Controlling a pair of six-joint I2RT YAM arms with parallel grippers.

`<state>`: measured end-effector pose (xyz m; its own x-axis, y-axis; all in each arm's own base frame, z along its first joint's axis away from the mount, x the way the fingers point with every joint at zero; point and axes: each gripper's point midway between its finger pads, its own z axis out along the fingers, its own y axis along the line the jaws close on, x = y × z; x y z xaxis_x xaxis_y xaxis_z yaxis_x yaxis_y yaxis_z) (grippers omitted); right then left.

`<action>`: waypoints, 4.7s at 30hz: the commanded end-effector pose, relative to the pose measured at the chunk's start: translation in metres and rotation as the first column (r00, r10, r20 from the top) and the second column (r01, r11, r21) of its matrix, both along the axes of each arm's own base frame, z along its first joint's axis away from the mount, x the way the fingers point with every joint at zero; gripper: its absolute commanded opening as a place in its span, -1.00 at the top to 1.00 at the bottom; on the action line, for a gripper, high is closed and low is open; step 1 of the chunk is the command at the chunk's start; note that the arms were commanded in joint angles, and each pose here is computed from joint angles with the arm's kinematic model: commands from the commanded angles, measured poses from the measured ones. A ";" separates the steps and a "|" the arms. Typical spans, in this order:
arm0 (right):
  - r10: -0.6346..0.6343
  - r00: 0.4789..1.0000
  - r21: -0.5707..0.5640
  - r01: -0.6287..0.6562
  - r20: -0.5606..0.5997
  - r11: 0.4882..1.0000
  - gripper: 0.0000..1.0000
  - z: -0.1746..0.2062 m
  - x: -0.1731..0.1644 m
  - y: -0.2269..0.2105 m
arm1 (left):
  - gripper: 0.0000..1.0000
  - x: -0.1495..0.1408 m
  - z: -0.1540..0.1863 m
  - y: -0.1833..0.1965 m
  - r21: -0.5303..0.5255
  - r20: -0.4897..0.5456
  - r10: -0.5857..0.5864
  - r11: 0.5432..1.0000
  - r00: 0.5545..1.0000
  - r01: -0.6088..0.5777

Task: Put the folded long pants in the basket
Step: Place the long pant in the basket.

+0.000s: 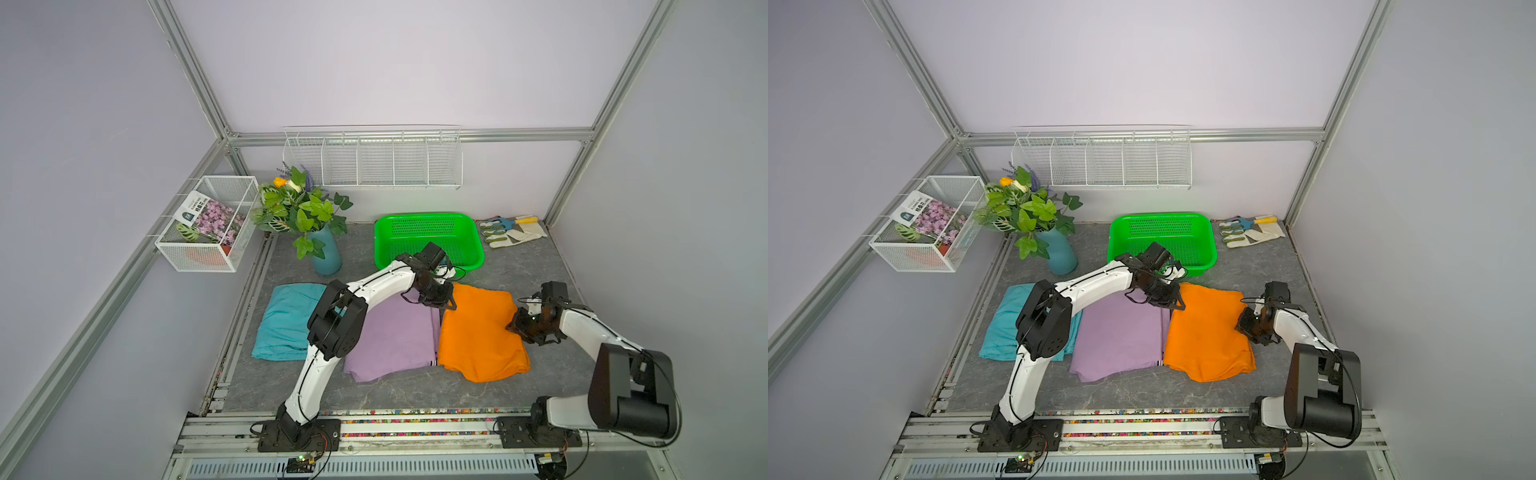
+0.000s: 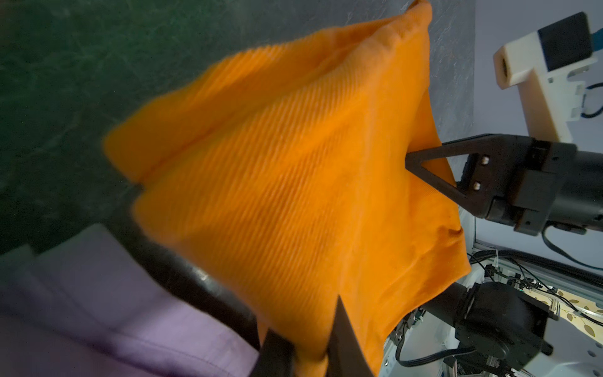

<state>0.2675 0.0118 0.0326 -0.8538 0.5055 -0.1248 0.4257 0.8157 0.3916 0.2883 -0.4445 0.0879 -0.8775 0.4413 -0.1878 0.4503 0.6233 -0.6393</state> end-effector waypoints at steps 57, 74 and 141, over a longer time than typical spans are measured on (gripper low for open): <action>0.182 0.936 -0.071 -0.169 0.300 0.983 1.00 0.177 0.058 0.061 | 1.00 0.015 0.177 -0.030 -0.341 0.103 -0.004 0.939 0.995 0.039; 0.156 0.849 0.093 -0.234 0.505 0.968 1.00 0.248 0.190 0.118 | 1.00 0.136 0.212 0.058 -0.415 0.110 0.263 0.888 0.958 -0.196; 0.091 0.920 -0.051 -0.078 0.381 0.996 -0.29 0.086 0.322 0.135 | -0.02 0.276 0.068 0.152 -0.155 0.343 0.594 0.800 0.728 -0.580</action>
